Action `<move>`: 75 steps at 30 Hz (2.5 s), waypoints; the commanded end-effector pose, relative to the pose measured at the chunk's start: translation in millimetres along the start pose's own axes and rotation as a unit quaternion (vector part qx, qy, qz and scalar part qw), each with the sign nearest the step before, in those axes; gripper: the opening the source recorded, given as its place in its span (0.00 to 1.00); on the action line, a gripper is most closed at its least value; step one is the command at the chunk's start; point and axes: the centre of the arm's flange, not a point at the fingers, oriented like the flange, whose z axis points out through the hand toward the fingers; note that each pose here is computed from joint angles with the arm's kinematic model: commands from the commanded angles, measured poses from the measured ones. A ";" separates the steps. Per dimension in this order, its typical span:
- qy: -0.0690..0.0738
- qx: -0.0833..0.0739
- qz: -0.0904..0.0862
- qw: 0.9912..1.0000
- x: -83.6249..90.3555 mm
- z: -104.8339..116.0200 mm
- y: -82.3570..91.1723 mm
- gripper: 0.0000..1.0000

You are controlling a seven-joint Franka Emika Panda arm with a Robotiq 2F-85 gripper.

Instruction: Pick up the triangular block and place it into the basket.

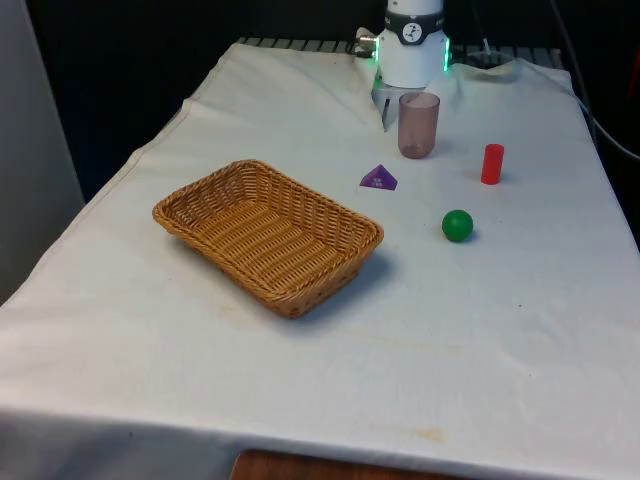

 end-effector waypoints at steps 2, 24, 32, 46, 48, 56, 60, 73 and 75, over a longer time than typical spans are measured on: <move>0.004 0.000 0.000 1.000 -5.4 7.0 -1.6 1.00; 0.026 -0.003 -0.010 1.000 -51.8 55.4 -5.0 1.00; 0.037 0.003 -0.012 0.999 -68.4 83.5 -1.3 1.00; 0.033 0.009 -0.022 0.999 -88.2 117.5 12.0 1.00; 0.031 0.008 -0.024 0.999 -90.4 124.6 14.6 1.00; 0.030 0.007 -0.037 0.999 -94.6 138.2 17.5 1.00; 0.030 0.006 -0.057 0.998 -94.4 146.4 16.7 1.00; 0.024 -0.001 -0.110 0.994 -91.7 170.2 17.4 1.00; 0.023 -0.002 -0.118 0.993 -91.5 174.6 17.6 1.00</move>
